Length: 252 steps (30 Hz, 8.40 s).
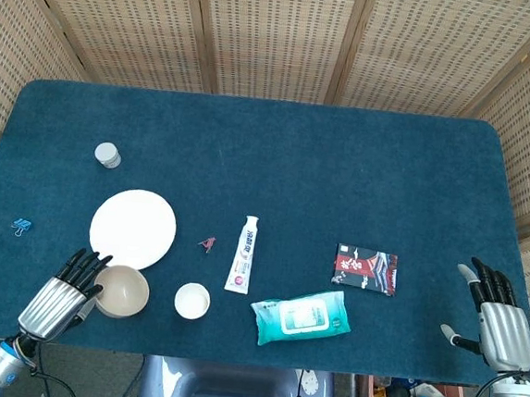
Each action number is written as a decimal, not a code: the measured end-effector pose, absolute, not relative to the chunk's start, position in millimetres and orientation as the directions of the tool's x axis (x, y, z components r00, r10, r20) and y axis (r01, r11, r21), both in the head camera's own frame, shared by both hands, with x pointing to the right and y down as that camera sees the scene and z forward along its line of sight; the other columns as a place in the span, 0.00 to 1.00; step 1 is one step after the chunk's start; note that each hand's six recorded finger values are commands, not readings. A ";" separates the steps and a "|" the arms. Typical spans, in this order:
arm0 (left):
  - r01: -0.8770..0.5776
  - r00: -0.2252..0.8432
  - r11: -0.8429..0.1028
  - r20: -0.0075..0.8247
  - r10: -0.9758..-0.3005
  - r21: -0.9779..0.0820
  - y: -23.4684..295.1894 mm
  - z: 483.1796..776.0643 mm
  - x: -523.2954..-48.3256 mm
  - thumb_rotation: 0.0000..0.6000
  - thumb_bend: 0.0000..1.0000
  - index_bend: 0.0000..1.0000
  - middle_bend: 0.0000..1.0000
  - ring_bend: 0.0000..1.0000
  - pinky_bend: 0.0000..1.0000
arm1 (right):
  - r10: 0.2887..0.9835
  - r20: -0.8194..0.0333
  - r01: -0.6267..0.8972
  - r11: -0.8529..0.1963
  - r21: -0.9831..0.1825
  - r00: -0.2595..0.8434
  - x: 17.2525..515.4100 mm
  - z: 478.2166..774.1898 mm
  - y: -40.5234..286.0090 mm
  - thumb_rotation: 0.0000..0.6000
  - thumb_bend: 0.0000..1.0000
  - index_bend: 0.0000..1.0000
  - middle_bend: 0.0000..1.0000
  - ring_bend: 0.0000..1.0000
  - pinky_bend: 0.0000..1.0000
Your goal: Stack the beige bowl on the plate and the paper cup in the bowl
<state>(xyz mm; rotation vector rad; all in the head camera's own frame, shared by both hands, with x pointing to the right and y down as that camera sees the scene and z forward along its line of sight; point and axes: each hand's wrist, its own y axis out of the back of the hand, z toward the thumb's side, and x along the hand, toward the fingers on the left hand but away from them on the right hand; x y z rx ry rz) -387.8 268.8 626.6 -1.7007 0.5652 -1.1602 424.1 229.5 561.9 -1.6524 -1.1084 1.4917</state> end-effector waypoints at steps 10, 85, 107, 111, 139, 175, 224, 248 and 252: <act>0.114 0.372 -0.315 0.335 -0.866 -0.942 218.5 605.6 -404.6 1.00 0.52 0.55 0.07 0.00 0.00 | 0.895 -0.446 0.166 -0.440 -0.883 0.002 423.3 562.7 229.8 1.00 0.14 0.08 0.00 0.00 0.00; 0.135 0.323 -0.382 0.405 -0.856 -0.914 178.4 699.0 -384.8 1.00 0.26 0.37 0.00 0.00 0.00 | 0.898 -0.440 0.199 -0.431 -0.880 -0.003 426.9 561.5 228.4 1.00 0.14 0.08 0.00 0.00 0.00; -0.080 0.454 -0.369 0.296 -0.841 -0.926 177.9 623.4 -328.3 1.00 0.26 0.41 0.00 0.00 0.00 | 0.900 -0.436 0.195 -0.426 -0.883 -0.011 428.0 560.2 228.0 1.00 0.14 0.08 0.00 0.00 0.00; -0.083 0.525 -0.371 0.276 -0.805 -0.925 183.1 618.4 -299.9 1.00 0.26 0.42 0.00 0.00 0.00 | 0.902 -0.430 0.199 -0.418 -0.887 -0.022 431.5 558.3 227.0 1.00 0.14 0.08 0.00 0.00 0.00; 0.004 0.656 -0.501 0.381 -0.652 -0.865 224.3 628.6 -258.7 1.00 0.26 0.46 0.01 0.00 0.00 | 0.916 -0.399 0.208 -0.380 -0.901 -0.054 439.5 551.9 224.1 1.00 0.14 0.08 0.00 0.00 0.00; 0.054 0.677 -0.520 0.414 -0.608 -0.852 235.5 659.2 -229.0 1.00 0.43 0.62 0.04 0.00 0.00 | 0.920 -0.385 0.218 -0.362 -0.906 -0.072 445.8 548.2 222.1 1.00 0.14 0.08 0.00 0.00 0.00; 0.173 0.290 -0.544 0.571 -0.768 -0.821 93.3 628.2 -341.4 1.00 0.45 0.62 0.06 0.00 0.00 | 0.924 -0.375 0.212 -0.354 -0.911 -0.067 443.2 544.9 222.1 1.00 0.14 0.08 0.00 0.00 0.00; 0.210 0.209 -0.653 0.686 -0.697 -0.728 114.7 658.6 -351.7 1.00 0.45 0.62 0.04 0.00 0.00 | 0.923 -0.378 0.207 -0.358 -0.911 -0.066 443.0 546.3 222.9 1.00 0.14 0.08 0.00 0.00 0.00; 0.204 0.207 -0.655 0.686 -0.698 -0.727 117.6 665.1 -350.0 1.00 0.45 0.62 0.04 0.00 0.00 | 0.923 -0.379 0.208 -0.358 -0.910 -0.067 442.9 546.6 222.8 1.00 0.14 0.08 0.00 0.00 0.00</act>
